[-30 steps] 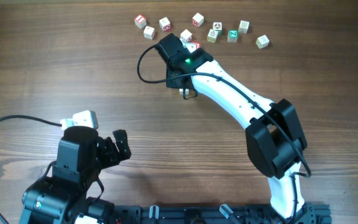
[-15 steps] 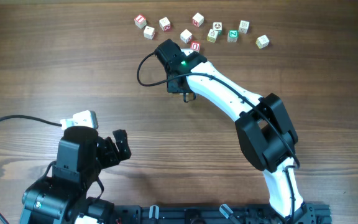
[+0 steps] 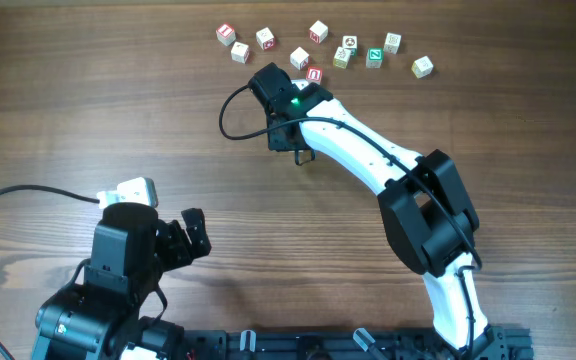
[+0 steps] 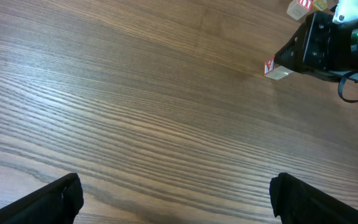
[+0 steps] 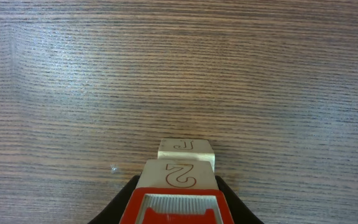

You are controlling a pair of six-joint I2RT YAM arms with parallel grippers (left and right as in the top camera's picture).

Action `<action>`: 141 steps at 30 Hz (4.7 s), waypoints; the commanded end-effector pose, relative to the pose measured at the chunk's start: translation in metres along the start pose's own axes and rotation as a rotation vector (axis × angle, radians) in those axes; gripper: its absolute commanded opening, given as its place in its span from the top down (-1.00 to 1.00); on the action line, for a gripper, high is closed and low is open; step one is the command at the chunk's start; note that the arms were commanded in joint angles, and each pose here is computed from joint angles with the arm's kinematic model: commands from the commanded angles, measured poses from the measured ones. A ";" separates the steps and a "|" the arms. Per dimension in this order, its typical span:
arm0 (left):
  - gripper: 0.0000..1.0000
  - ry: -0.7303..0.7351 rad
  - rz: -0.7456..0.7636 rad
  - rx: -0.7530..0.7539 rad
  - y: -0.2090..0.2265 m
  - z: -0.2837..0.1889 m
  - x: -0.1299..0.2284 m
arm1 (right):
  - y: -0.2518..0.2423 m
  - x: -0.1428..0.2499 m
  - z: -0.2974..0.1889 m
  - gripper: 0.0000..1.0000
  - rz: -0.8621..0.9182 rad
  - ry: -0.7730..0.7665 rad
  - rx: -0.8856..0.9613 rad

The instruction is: Form a tower

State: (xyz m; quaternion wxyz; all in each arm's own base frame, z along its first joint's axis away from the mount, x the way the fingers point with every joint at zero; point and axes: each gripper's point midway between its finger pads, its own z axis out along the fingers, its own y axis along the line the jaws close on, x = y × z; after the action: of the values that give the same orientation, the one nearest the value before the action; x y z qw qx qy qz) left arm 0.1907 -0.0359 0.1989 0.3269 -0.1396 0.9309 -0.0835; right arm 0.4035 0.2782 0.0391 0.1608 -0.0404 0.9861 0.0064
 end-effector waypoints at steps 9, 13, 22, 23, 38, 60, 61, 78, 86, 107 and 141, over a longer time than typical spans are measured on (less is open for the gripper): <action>-1.00 -0.007 -0.001 -0.008 0.002 0.000 -0.001 | -0.003 0.004 0.011 0.55 -0.015 0.014 0.026; -0.99 -0.007 -0.001 -0.008 0.002 0.000 -0.001 | -0.003 0.003 0.011 0.42 -0.015 0.010 0.028; -1.00 -0.007 -0.001 -0.008 0.002 0.000 -0.001 | -0.007 0.001 0.012 0.07 -0.006 0.010 0.031; -1.00 -0.007 -0.001 -0.008 0.002 0.000 -0.001 | -0.007 0.001 0.012 0.03 -0.006 0.011 0.031; -1.00 -0.007 -0.001 -0.008 0.002 0.000 -0.001 | -0.011 0.015 0.037 -0.02 -0.013 0.064 0.056; -1.00 -0.007 -0.001 -0.008 0.002 0.000 -0.001 | -0.012 0.008 0.032 0.56 0.130 0.054 0.054; -1.00 -0.007 -0.001 -0.008 0.002 0.000 -0.001 | -0.013 0.007 0.032 0.42 0.131 0.054 0.054; -1.00 -0.007 -0.001 -0.008 0.002 0.000 -0.001 | -0.009 -0.021 -0.038 -0.99 0.155 -0.029 -0.014; -1.00 -0.007 -0.001 -0.008 0.002 0.000 -0.001 | -0.018 -0.037 -0.152 -0.99 0.184 -0.172 -0.136; -1.00 -0.007 -0.001 -0.008 0.002 0.000 -0.001 | -0.096 0.013 -0.279 -0.99 0.304 -0.262 -0.074; -1.00 -0.007 -0.001 -0.008 0.002 0.000 -0.001 | -0.104 -0.024 -0.262 -0.99 0.473 -0.397 0.021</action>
State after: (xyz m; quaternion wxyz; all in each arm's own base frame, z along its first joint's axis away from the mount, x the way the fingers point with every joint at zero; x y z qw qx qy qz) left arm 0.1907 -0.0359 0.1989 0.3269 -0.1396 0.9309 -0.0835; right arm 0.3470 0.1729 0.2925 0.3348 0.1847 0.9227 0.0490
